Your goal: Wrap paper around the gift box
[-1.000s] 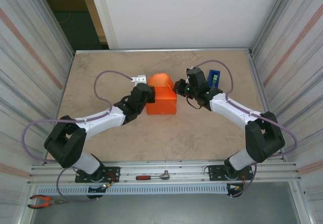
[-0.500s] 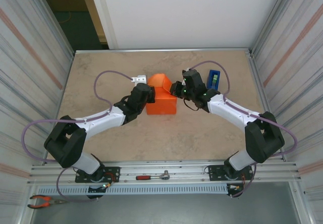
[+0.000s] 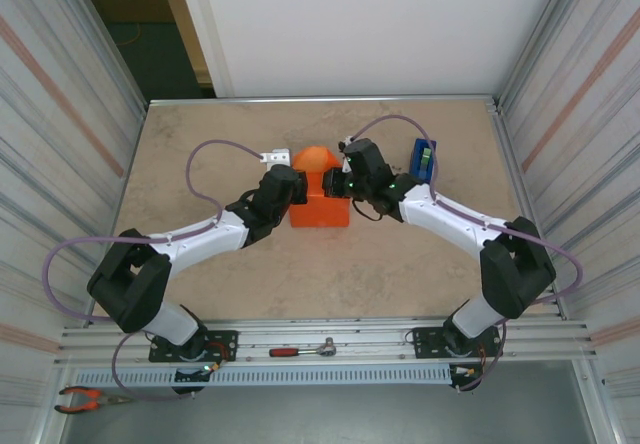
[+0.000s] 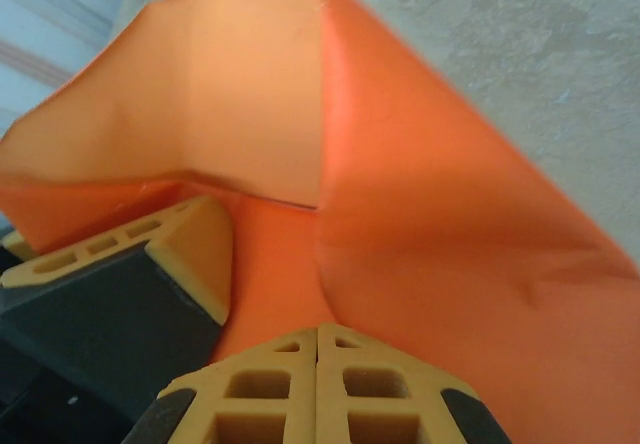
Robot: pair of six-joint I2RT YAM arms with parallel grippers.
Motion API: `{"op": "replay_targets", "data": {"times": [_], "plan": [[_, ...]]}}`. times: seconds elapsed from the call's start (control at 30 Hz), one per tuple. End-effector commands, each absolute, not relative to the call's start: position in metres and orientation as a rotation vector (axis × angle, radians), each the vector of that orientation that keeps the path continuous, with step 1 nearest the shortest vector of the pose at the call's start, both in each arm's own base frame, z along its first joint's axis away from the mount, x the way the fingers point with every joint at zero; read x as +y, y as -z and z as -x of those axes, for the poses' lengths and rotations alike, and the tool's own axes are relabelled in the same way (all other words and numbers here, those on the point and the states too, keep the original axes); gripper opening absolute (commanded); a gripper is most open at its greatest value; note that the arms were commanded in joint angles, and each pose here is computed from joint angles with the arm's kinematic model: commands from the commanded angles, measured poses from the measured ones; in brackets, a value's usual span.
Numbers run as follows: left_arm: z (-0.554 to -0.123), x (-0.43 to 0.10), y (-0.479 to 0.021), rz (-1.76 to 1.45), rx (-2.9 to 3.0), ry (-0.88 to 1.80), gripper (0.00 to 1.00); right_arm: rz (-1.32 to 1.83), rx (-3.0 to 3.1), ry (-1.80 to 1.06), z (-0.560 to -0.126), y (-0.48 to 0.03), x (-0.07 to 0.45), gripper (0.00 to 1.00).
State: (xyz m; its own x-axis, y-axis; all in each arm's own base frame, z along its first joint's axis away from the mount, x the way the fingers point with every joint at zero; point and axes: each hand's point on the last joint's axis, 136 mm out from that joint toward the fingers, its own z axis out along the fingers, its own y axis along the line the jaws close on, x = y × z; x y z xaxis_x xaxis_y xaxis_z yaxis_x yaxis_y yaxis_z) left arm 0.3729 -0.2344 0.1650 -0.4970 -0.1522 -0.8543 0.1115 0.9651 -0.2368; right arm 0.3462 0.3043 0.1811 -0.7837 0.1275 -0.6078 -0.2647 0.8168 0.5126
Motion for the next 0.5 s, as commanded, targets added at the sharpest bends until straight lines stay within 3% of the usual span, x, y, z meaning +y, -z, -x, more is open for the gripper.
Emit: {"op": "replay_targets", "data": {"times": [0.0,0.17,0.47], "plan": [[-0.365,-0.233,-0.138,-0.009,2.157,0.261,0.33,0.184,2.397,-0.663,-0.344,-0.166,0.301,0.0],[-0.364,-0.232,-0.138,-0.005,2.16,0.256,0.33,0.159,2.406,-0.697,-0.342,-0.162,0.301,0.0],[-0.364,-0.231,-0.138,-0.007,2.158,0.255,0.33,0.087,2.26,-0.895,-0.336,-0.227,0.29,0.0]]}}
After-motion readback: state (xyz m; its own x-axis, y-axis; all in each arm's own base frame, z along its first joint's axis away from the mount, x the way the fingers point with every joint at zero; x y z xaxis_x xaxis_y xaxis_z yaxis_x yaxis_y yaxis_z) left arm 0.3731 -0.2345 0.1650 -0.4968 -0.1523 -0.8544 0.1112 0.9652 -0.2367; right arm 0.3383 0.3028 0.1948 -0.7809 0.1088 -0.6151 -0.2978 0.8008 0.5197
